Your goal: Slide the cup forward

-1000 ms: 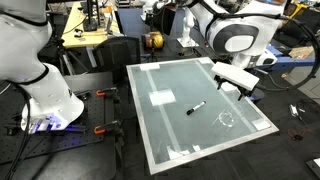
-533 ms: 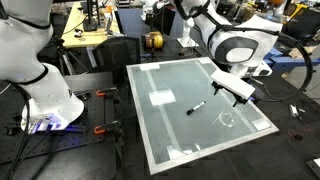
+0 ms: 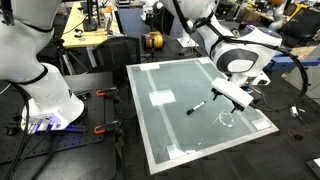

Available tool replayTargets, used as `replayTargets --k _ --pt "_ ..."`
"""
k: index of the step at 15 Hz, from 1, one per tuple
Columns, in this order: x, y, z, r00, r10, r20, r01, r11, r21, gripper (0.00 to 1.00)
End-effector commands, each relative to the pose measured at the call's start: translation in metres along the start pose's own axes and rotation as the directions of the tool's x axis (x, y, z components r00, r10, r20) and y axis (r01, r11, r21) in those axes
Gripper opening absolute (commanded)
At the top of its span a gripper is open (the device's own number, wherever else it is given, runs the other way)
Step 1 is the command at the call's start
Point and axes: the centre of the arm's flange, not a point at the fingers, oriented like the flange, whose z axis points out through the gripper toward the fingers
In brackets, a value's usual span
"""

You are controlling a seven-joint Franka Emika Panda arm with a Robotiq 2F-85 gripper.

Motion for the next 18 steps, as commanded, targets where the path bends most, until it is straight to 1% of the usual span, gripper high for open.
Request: replayTargets --k 1,4,11,12,13,15,16,18 --pt "0.001 0.001 0.002 1.0 0.0 0.0 0.0 1.0 0.0 1.0" --pt "0.003 -0.001 0.001 1.0 -0.008 -0.003 0.008 1.0 -0.008 1.0" --pt "0.006 -0.004 0.014 1.0 -0.015 0.013 0.015 1.0 0.002 1.0" --pt "0.005 -0.004 0.016 1.0 -0.015 0.014 0.015 1.0 0.004 0.96" --pt "0.005 -0.005 0.017 1.0 -0.014 0.013 0.014 1.0 0.005 0.74" --pt "0.005 -0.006 0.019 1.0 -0.015 0.013 0.015 1.0 0.004 0.7" --pt "0.005 -0.007 0.019 1.0 -0.015 0.013 0.015 1.0 0.003 0.64" --pt "0.005 -0.008 0.019 1.0 -0.016 0.013 0.016 1.0 0.001 0.47"
